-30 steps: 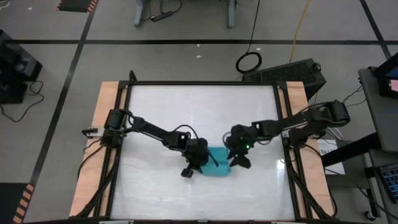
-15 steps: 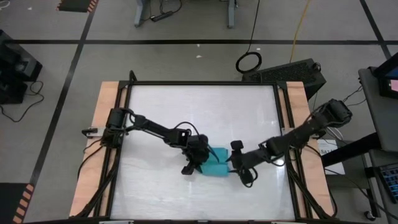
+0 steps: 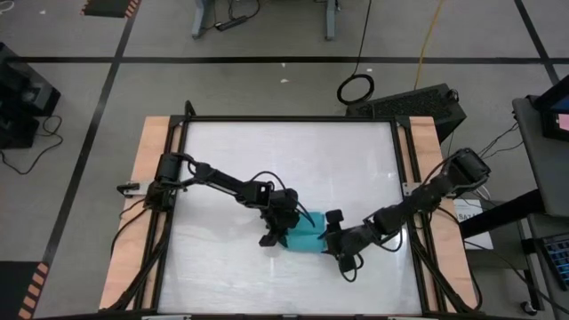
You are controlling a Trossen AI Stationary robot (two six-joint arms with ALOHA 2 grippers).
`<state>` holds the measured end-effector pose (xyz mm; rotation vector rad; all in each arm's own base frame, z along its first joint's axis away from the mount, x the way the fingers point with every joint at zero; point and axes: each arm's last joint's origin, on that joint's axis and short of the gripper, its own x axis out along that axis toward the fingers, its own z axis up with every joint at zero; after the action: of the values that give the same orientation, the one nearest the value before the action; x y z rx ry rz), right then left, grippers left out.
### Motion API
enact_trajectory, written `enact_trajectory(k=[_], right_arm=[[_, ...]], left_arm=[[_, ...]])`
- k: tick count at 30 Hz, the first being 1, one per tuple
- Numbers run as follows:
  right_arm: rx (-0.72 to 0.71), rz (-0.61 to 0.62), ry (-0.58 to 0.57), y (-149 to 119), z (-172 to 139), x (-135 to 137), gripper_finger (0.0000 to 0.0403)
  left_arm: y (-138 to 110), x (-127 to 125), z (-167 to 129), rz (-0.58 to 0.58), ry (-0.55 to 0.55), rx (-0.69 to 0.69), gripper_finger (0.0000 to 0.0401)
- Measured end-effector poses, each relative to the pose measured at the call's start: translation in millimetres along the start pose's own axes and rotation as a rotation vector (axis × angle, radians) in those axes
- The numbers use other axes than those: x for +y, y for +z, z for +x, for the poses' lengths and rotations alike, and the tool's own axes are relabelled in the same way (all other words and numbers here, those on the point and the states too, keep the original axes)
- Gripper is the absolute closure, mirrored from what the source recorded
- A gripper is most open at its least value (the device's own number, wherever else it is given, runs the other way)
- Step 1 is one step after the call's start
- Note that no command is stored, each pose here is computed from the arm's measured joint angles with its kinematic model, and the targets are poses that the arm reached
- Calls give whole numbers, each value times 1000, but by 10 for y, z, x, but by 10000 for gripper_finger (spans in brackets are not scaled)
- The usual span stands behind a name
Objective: Roll towel
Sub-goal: Roll the blue towel
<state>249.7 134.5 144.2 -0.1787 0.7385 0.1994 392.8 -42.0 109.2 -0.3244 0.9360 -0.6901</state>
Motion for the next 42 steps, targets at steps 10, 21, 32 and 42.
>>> enact_trajectory(k=[10, 21, 32, 42], right_arm=[[55, 18, -35, -133, 194, 31, 196], [94, 207, -54, -216, 317, -3, 293], [167, 392, 147, -211, 349, -137, 367], [226, 536, 260, -256, 375, -327, 378]], left_arm=[[-6, 37, -1, -36, -48, -8, 383], [-4, 59, -32, -65, -95, -11, 374], [60, -26, -158, -114, -56, -7, 182], [165, -512, -424, 180, 285, 57, 176]])
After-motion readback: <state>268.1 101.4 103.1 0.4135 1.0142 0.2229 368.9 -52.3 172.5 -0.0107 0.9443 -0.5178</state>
